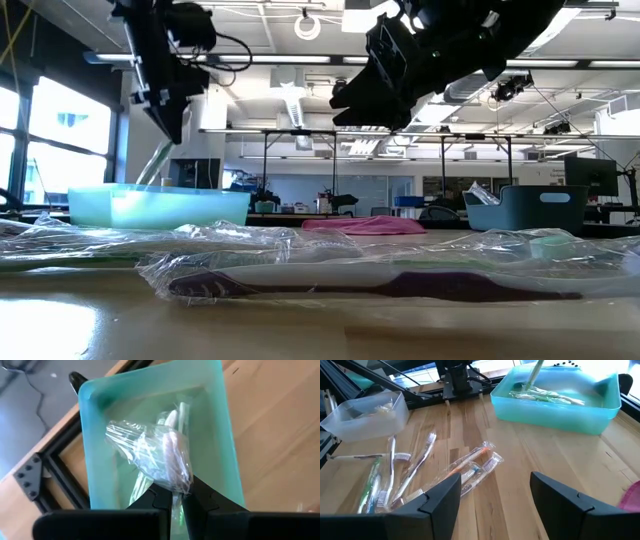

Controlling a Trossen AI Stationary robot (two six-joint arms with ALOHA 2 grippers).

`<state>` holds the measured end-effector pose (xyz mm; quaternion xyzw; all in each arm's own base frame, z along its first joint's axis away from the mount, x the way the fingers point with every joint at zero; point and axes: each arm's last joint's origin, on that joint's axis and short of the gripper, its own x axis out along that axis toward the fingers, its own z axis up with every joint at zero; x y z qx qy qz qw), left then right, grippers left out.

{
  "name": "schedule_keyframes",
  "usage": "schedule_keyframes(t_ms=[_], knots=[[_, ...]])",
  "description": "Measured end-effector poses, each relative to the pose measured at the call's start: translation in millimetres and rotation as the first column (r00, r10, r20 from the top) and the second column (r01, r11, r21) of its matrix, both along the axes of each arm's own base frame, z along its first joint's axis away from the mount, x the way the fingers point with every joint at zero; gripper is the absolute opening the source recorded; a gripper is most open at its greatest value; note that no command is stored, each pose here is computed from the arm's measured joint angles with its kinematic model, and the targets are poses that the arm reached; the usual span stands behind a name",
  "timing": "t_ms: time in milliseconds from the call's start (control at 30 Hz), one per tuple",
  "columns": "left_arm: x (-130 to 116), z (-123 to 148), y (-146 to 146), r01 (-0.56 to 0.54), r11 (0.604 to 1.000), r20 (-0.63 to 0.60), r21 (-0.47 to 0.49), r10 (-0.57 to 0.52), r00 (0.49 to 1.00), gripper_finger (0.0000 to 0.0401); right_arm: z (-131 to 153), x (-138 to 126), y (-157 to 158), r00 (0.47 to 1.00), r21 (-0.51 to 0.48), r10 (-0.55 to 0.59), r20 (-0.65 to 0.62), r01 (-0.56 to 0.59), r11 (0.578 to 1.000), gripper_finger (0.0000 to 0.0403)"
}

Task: Pick & Place Toothbrushes
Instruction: Put the green toothbrush to the green bin

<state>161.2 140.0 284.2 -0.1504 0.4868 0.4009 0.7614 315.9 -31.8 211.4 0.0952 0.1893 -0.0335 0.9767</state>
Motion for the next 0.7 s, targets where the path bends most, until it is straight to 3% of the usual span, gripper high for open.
schedule_keyframes(t_ms=[267, 500, 700], knots=[[-7, -3, 46, -0.033, 0.989, -0.040, -0.145, 0.028, 0.999, 0.0022, 0, 0, 0, 1.000, 0.000, 0.000, 0.000, 0.000, 1.000, 0.0230], [3, 8, 84, -0.070, 0.944, -0.128, -0.322, 0.030, 0.991, 0.0022, 0, 0, -1, 0.999, -0.014, -0.035, -0.002, 0.035, 0.999, 0.0230], [19, -2, 107, -0.079, 0.906, -0.211, -0.416, -0.012, 0.977, 0.0022, -8, 3, -2, 0.999, -0.013, -0.039, -0.027, 0.039, 0.999, 0.0230]])
